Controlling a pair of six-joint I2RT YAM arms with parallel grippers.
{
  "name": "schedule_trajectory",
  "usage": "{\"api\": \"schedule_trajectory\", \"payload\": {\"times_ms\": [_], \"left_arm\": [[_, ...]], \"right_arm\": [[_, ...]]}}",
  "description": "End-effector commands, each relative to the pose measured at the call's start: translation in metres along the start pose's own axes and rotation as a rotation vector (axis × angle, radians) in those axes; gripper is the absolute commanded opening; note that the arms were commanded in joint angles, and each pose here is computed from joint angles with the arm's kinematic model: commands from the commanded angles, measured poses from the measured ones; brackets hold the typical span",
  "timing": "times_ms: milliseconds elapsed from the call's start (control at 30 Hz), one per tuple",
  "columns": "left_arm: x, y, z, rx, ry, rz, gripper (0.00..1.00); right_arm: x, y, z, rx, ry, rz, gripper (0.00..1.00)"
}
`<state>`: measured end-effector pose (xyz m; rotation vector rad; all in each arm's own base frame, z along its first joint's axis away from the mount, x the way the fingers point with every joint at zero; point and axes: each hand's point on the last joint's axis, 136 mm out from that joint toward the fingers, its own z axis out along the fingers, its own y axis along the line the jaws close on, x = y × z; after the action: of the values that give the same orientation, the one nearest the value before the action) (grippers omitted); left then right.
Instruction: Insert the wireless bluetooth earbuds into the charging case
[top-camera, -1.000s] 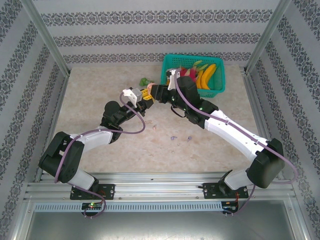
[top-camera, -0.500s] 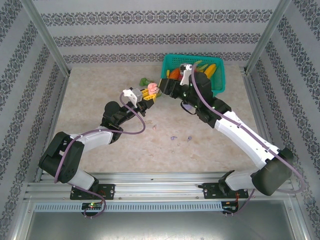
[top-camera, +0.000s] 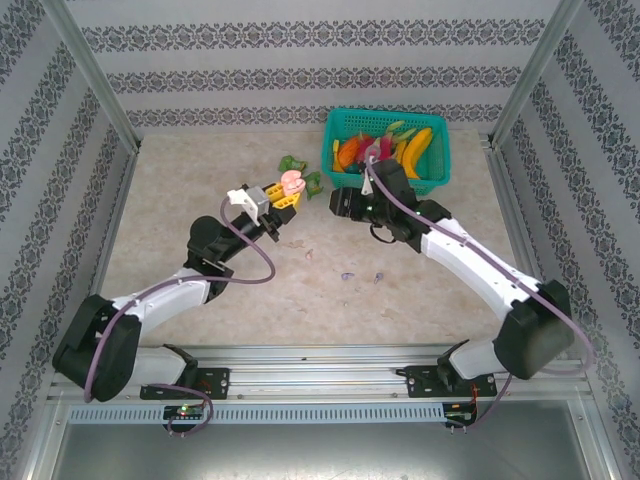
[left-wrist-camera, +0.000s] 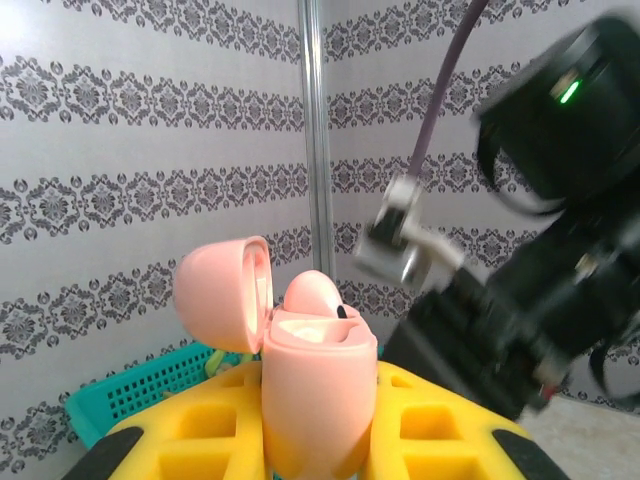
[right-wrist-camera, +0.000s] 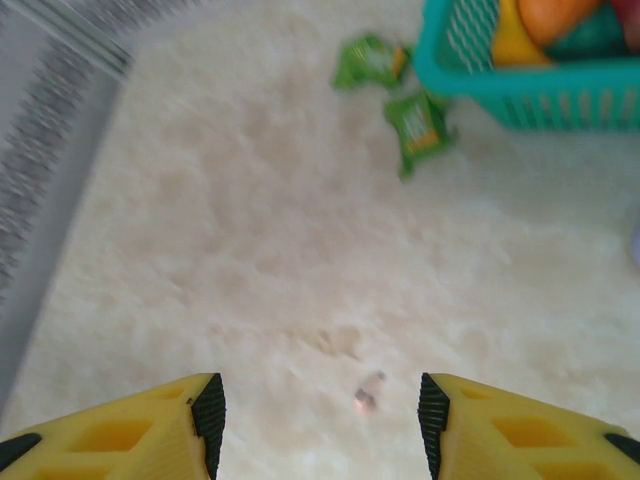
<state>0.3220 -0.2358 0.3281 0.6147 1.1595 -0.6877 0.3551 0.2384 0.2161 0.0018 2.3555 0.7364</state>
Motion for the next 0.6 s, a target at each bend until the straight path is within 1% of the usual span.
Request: {"api": "schedule_trajectory", "payload": {"times_ms": [0,167,300,567], "left_arm": [[-0.005,-0.006,-0.009,-0.011,0.000,0.021,0.00],[-0.009,-0.005,-0.027,-0.053,0.001,0.024,0.00],[-0.011,-0.005,-0.040,-0.083,0.002,0.026,0.00],[-0.013,-0.006,-0.061,-0.121,0.006,0.038,0.00]], "right_arm": [[0.042,-0.016,0.021,0.069,0.154,-0.016,0.55],[0.079,-0.013,0.050,0.164,0.247,-0.065,0.55],[0.101,-0.005,0.076,0.186,0.311,-0.104,0.56],[0.117,0.002,0.123,0.172,0.380,-0.113,0.56]]}}
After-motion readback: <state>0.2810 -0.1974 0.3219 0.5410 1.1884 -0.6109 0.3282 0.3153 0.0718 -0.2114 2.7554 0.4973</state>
